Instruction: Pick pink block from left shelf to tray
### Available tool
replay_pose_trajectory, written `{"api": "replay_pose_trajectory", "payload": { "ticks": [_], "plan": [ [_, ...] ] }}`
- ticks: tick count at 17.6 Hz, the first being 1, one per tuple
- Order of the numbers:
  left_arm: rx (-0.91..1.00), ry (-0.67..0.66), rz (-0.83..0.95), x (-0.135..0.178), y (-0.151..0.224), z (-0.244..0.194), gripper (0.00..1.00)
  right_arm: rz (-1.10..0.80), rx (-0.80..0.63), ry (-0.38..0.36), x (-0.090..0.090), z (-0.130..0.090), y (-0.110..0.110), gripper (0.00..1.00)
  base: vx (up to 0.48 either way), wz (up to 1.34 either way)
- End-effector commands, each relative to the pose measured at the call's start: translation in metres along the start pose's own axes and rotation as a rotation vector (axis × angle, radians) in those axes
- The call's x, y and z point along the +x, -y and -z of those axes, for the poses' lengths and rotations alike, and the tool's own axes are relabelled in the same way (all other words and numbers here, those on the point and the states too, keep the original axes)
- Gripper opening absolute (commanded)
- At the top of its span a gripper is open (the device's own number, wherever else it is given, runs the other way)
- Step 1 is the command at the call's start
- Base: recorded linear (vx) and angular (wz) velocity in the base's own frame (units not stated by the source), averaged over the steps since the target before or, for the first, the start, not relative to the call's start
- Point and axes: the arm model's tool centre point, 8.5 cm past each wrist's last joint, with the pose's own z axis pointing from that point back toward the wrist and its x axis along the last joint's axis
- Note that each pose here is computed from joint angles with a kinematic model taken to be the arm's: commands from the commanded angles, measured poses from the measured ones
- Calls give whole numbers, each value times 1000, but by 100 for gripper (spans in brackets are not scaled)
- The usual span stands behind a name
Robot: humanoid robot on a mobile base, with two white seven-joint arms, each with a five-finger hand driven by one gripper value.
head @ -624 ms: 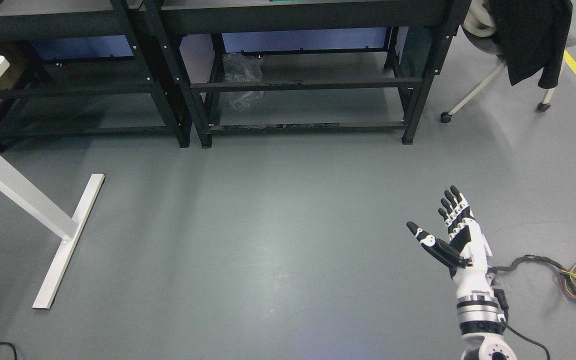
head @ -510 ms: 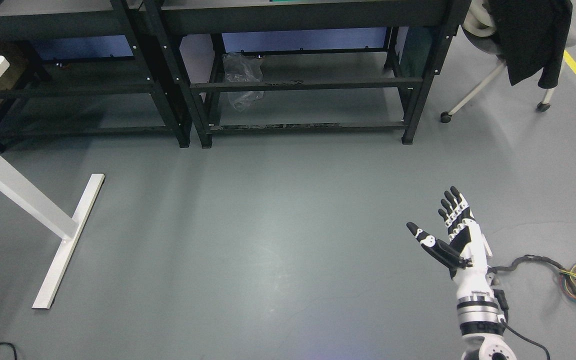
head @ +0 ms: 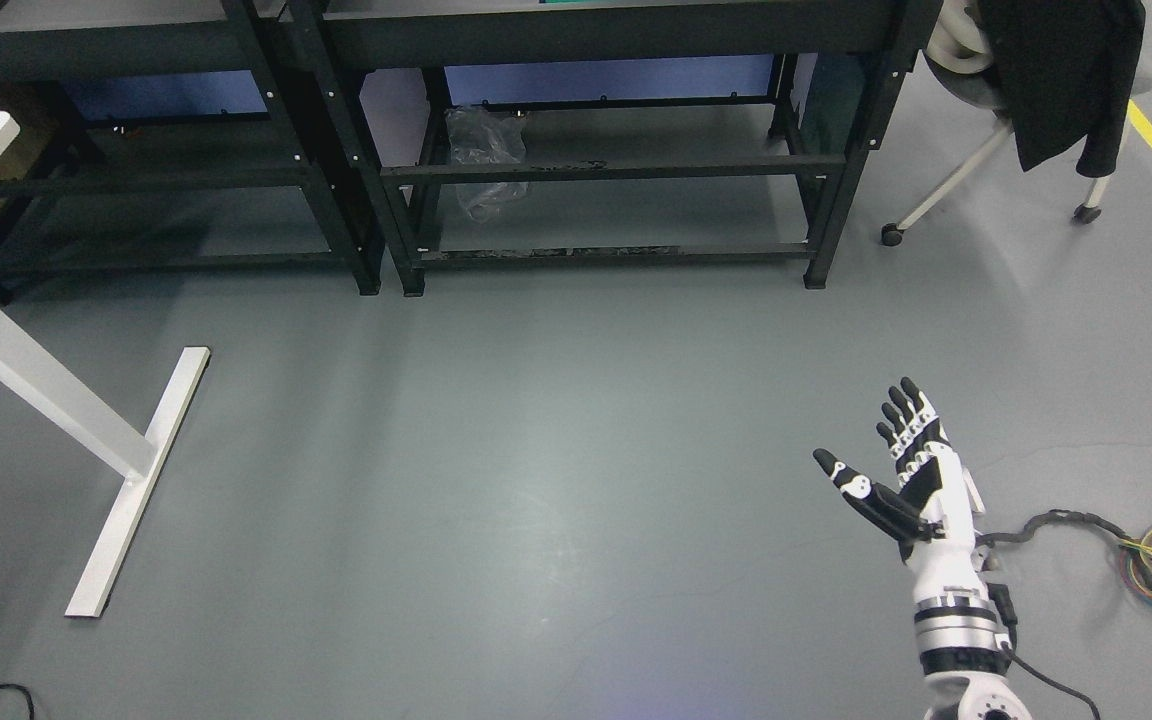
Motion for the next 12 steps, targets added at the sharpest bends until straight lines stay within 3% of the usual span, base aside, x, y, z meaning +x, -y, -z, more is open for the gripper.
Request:
{"api": "replay_pose_trajectory", "payload": {
  "ticks": [1, 12],
  "plan": [
    [15, -3, 2, -7, -10, -2, 100, -17, 4, 1, 0, 0, 5, 100, 0, 0],
    [15, -3, 2, -7, -10, -2, 100, -17, 4, 5, 2, 2, 5, 100, 52, 4]
  ]
}}
